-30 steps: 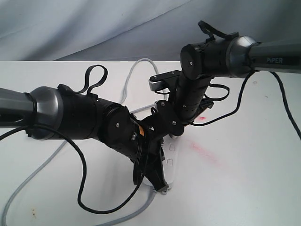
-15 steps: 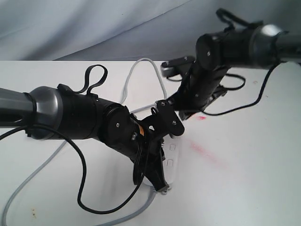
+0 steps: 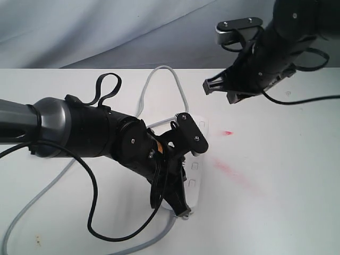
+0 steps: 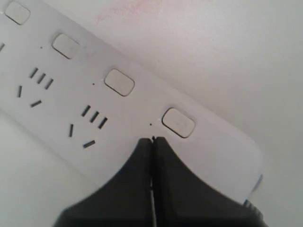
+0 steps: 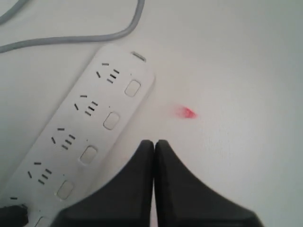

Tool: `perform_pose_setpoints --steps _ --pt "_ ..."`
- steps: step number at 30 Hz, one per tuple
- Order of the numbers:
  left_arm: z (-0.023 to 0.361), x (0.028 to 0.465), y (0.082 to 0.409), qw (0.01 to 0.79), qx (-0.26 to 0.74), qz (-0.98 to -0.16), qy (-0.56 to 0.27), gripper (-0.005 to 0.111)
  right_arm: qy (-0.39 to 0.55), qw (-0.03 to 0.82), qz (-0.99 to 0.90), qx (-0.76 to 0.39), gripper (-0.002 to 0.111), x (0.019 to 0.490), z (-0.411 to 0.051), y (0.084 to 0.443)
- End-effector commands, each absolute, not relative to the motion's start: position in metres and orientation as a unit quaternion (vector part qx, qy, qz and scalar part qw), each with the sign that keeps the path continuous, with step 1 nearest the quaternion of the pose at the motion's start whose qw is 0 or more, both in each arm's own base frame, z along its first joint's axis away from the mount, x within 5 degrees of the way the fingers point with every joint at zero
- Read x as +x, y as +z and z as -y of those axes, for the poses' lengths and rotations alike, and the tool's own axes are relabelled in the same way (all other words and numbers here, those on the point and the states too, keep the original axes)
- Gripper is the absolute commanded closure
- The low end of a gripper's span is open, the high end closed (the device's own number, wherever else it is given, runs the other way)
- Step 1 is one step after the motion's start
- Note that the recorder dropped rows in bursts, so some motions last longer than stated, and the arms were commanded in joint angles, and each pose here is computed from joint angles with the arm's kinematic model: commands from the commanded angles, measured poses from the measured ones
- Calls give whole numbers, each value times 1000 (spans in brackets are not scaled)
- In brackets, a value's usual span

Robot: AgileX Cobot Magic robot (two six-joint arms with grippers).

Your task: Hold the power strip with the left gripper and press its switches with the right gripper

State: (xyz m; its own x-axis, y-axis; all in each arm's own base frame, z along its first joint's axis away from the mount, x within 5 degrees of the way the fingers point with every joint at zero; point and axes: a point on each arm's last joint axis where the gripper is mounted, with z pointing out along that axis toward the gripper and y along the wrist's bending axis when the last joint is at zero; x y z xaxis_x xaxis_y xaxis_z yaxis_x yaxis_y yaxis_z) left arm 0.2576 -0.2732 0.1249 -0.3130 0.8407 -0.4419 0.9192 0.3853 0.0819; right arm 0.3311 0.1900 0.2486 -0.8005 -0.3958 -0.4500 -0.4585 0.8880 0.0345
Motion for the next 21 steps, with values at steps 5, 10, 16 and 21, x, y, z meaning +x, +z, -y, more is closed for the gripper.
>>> perform_pose_setpoints --steps 5,10,16,21 --pt "270 255 152 240 533 -805 -102 107 101 306 -928 -186 108 259 -145 265" --pt "263 249 225 345 477 -797 -136 107 124 372 -906 -160 108 214 -119 300" --pt "230 246 292 431 397 -793 -165 107 102 454 -876 -126 108 161 -77 318" --pt "185 244 312 471 330 -803 -158 107 104 507 -851 -86 108 120 -48 316"
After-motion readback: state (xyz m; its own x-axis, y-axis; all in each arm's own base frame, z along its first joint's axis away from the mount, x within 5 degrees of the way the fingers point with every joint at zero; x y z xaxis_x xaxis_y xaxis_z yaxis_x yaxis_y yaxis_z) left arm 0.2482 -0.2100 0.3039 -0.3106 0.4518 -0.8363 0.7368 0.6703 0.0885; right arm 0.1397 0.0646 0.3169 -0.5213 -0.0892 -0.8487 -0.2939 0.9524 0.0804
